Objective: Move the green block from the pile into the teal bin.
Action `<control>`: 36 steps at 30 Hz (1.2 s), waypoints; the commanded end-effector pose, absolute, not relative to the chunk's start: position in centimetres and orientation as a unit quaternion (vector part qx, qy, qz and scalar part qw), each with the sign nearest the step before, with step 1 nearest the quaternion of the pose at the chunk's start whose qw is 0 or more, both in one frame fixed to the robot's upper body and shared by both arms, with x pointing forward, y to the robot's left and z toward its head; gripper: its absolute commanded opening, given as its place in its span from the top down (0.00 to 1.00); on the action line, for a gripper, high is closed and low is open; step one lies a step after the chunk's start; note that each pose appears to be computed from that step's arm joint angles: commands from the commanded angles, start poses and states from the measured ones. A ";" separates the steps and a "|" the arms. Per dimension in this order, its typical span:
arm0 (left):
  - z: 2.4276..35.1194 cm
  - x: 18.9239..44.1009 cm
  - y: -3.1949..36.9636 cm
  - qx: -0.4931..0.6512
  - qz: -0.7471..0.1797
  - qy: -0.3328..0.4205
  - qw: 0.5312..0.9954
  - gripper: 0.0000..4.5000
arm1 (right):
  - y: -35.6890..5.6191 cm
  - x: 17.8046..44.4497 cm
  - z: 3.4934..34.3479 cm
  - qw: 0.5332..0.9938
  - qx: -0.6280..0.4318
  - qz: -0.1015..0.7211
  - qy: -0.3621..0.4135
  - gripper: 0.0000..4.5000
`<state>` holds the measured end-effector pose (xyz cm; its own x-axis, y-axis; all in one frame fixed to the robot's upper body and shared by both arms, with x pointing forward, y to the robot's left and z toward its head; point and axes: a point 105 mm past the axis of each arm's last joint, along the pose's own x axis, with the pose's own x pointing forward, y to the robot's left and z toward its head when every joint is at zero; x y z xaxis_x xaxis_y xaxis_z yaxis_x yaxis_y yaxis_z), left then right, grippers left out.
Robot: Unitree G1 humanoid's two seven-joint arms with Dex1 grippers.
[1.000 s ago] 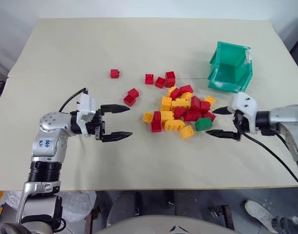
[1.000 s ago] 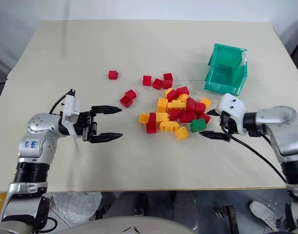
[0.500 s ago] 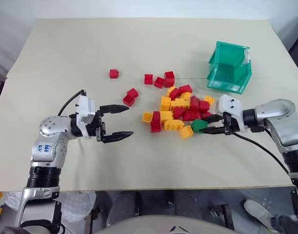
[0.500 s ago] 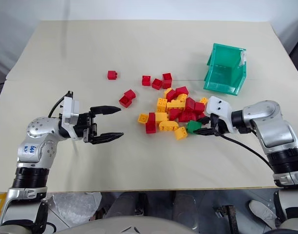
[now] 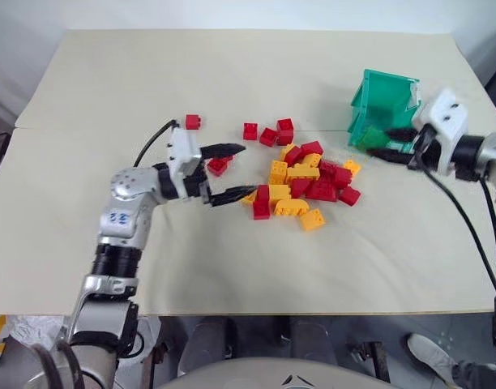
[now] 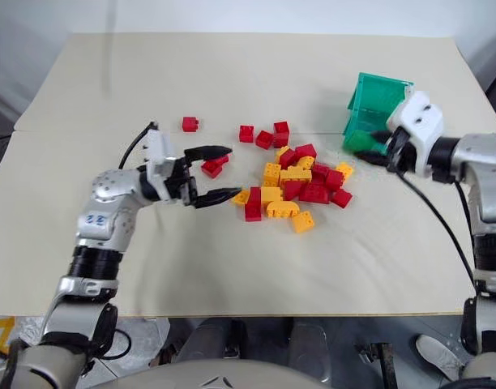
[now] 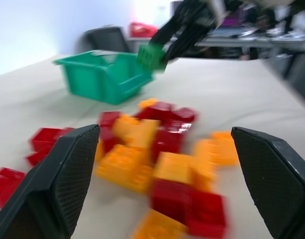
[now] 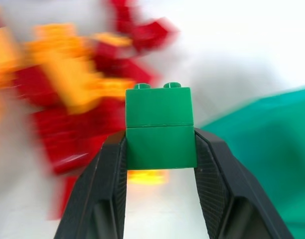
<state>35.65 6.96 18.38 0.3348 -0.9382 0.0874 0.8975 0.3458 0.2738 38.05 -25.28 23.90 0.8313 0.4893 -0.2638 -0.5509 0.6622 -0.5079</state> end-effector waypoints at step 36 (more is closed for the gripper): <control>16.8 32.3 21.2 0.095 -0.466 -0.009 0.879 0.00 | -29.0 29.5 17.6 0.887 -0.236 0.391 0.070 0.01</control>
<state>32.85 20.83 15.51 0.5635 -0.8202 -0.0981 0.8226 0.5463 0.1577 29.89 -28.33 16.65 0.6747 0.6603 -0.3300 -0.7367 0.5748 -0.3561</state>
